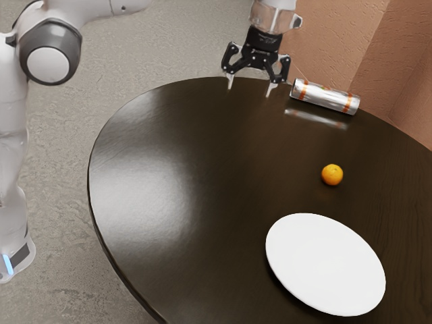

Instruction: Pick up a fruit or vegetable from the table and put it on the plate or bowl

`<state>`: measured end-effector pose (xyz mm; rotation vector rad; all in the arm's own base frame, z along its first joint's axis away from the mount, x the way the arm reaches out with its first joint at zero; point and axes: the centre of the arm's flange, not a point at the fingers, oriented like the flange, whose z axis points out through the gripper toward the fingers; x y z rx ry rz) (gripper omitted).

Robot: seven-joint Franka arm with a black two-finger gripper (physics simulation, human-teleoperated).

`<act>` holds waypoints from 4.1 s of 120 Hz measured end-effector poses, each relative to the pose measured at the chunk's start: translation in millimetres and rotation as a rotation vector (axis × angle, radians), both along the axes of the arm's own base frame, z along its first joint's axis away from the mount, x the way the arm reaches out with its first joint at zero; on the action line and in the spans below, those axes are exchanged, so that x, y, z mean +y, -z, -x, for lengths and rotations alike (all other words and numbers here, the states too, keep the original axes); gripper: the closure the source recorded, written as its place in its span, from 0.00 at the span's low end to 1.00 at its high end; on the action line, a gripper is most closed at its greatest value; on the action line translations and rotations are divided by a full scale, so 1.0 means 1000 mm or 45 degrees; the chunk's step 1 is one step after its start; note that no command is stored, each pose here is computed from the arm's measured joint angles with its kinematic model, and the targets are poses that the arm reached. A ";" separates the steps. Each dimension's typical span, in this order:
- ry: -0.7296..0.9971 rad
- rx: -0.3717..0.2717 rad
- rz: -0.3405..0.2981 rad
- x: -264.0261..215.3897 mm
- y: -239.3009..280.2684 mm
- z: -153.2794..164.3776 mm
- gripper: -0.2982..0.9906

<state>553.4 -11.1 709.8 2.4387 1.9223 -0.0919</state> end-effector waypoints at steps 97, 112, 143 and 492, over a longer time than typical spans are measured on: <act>0.705 -0.555 0.059 -0.041 0.120 -0.171 0.23; 0.990 -0.729 -0.015 -0.019 0.133 -0.197 0.23; 1.417 -0.944 -0.250 0.028 0.177 -0.235 0.23; 2.168 -1.137 -0.792 0.041 0.324 -0.275 0.24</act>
